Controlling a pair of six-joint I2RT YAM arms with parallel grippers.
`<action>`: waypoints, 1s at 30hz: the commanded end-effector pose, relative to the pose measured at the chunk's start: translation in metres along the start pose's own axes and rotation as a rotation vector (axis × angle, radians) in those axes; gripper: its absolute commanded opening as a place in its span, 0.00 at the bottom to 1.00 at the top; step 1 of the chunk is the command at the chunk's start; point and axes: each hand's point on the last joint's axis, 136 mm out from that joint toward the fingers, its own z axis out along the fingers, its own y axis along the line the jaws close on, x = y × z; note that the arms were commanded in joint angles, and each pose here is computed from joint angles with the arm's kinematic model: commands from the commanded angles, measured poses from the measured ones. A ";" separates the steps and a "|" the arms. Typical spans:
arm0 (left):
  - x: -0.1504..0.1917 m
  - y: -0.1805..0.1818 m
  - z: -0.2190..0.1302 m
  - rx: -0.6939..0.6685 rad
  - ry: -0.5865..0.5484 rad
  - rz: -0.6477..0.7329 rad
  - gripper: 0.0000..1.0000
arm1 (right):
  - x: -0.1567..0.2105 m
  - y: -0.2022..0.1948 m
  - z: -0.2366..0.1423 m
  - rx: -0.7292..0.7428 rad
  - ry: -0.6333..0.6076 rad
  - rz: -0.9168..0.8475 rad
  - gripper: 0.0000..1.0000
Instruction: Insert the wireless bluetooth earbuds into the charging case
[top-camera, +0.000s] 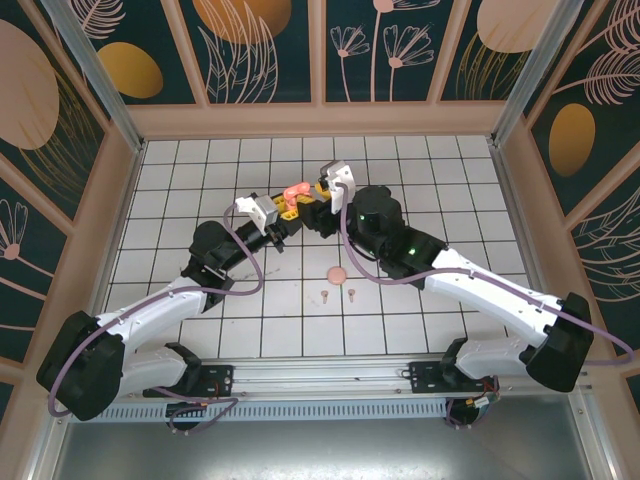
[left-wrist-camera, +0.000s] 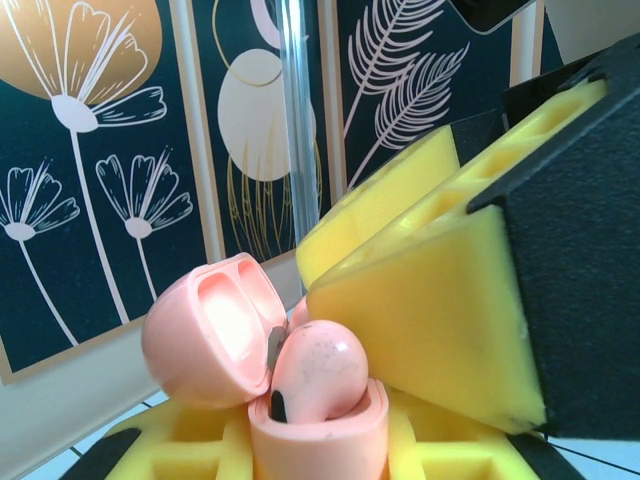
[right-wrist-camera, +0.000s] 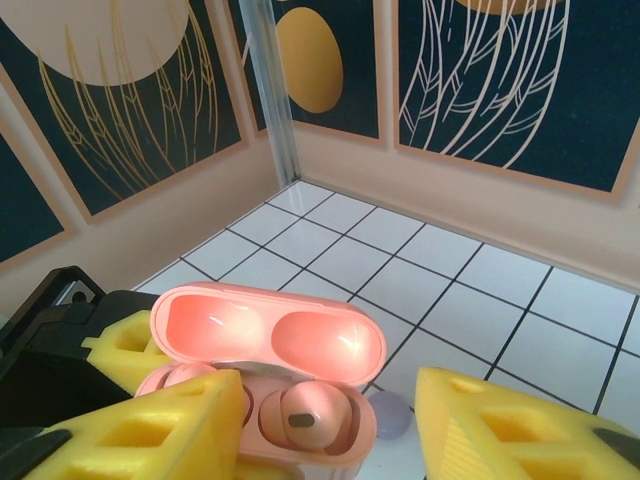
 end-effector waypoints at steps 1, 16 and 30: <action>-0.043 -0.001 0.003 0.000 -0.141 0.046 0.00 | 0.013 0.015 -0.008 -0.066 0.067 -0.008 0.54; -0.040 0.000 0.002 -0.003 -0.136 0.047 0.00 | -0.024 0.003 -0.027 -0.043 -0.010 0.036 0.63; -0.022 -0.002 0.001 0.003 -0.086 0.054 0.00 | -0.093 -0.017 -0.035 -0.103 -0.080 0.171 0.61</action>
